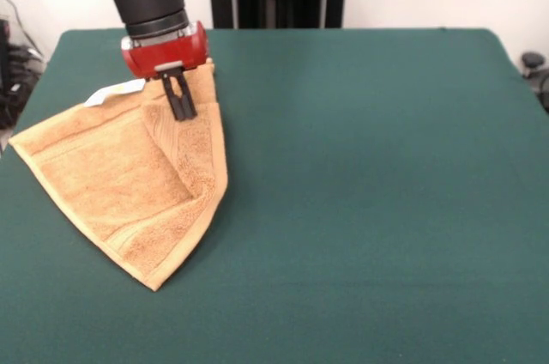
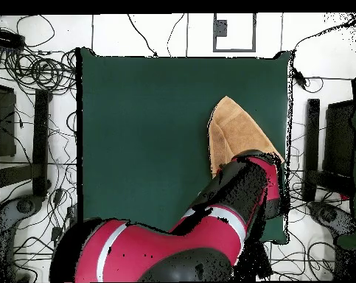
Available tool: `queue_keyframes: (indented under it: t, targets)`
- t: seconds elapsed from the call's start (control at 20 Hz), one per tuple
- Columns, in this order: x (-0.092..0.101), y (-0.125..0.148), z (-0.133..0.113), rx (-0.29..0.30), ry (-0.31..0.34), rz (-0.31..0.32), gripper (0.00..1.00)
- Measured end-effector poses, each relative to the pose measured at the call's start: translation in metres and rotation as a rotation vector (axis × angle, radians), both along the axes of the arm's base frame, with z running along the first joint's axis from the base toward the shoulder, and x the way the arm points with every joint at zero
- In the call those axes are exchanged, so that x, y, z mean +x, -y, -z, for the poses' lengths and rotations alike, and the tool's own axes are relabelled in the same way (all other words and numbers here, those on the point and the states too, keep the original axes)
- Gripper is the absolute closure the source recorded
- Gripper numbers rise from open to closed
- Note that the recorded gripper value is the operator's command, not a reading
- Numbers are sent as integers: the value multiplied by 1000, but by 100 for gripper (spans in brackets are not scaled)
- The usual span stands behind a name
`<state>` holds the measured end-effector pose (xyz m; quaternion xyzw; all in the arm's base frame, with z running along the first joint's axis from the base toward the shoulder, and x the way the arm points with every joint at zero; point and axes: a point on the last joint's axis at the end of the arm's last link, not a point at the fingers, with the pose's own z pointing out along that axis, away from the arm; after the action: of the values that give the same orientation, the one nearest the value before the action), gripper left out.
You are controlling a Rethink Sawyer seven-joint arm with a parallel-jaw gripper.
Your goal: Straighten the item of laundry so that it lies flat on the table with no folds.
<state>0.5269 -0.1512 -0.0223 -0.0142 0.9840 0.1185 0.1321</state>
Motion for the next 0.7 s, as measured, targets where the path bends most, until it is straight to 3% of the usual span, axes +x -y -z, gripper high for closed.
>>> queue_keyframes:
  t: [0.4, 0.7]
  targets:
    - [0, 0, 0, 10, -8, 32, 100]
    - [-3, 1, -1, 62, -32, 93, 100]
